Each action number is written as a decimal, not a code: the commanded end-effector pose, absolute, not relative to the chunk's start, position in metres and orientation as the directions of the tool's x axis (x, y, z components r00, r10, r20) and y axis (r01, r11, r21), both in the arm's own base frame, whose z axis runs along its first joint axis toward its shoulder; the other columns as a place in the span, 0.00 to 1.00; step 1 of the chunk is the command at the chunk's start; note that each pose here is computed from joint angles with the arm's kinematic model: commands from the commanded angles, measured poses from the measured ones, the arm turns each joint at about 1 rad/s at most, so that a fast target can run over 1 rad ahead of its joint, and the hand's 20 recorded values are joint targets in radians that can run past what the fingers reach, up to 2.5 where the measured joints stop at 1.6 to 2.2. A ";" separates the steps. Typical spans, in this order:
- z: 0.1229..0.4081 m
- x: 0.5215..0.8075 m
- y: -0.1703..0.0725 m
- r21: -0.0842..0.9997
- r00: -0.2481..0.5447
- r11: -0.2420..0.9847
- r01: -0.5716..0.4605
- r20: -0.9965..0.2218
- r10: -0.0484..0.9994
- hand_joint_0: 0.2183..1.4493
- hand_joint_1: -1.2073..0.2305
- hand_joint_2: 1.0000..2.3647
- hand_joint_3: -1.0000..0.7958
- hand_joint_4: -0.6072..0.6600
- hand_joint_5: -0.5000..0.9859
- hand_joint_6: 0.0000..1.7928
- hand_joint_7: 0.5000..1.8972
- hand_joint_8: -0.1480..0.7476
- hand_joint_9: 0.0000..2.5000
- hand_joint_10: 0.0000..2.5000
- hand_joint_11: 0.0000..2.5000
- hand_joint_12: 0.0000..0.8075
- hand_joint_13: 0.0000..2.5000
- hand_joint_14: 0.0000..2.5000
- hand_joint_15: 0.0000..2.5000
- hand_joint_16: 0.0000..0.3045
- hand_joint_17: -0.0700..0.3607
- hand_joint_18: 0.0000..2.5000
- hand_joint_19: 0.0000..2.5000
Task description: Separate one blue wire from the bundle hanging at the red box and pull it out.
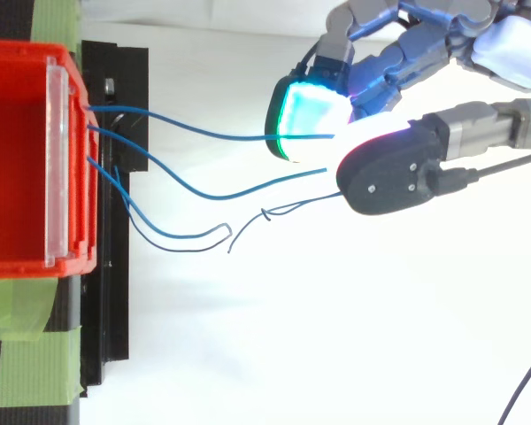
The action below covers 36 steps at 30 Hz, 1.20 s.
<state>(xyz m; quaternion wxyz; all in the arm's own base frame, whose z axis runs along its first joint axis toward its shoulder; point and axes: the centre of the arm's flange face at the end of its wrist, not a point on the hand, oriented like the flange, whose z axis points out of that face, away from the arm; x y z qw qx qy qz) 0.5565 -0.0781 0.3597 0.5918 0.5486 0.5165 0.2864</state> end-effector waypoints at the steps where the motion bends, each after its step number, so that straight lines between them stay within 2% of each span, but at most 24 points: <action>1: 0.360 0.557 -0.078 0.945 0.303 0.234 0.227 -0.297 0.906 0.29 0.29 0.00 0.28 0.59 0.20 0.49 0.27 0.54 0.34 0.00 0.53 0.53 0.37 0.12 0.60 0.17 0.43 0.31 0.29; 7: 0.359 0.556 -0.078 0.945 0.302 0.234 0.228 -0.298 0.906 0.32 0.24 0.00 0.28 0.59 0.20 0.49 0.27 0.54 0.33 0.01 0.53 0.52 0.37 0.09 0.61 0.16 0.42 0.31 0.28; 15: 0.360 0.557 -0.078 0.945 0.303 0.234 0.227 -0.297 0.906 0.36 0.24 0.01 0.36 0.59 0.19 0.49 0.26 0.53 0.33 0.00 0.53 0.52 0.37 0.08 0.62 0.16 0.42 0.31 0.28; 20: 0.360 0.557 -0.078 0.946 0.303 0.231 0.226 -0.294 0.906 0.32 0.31 0.01 0.34 0.59 0.20 0.49 0.26 0.54 0.33 0.00 0.53 0.52 0.37 0.08 0.61 0.16 0.42 0.31 0.29; 36: 0.360 0.556 -0.078 0.945 0.302 0.232 0.229 -0.295 0.906 0.24 0.37 0.00 0.28 0.60 0.20 0.49 0.27 0.56 0.34 0.00 0.52 0.55 0.37 0.12 0.59 0.17 0.44 0.31 0.30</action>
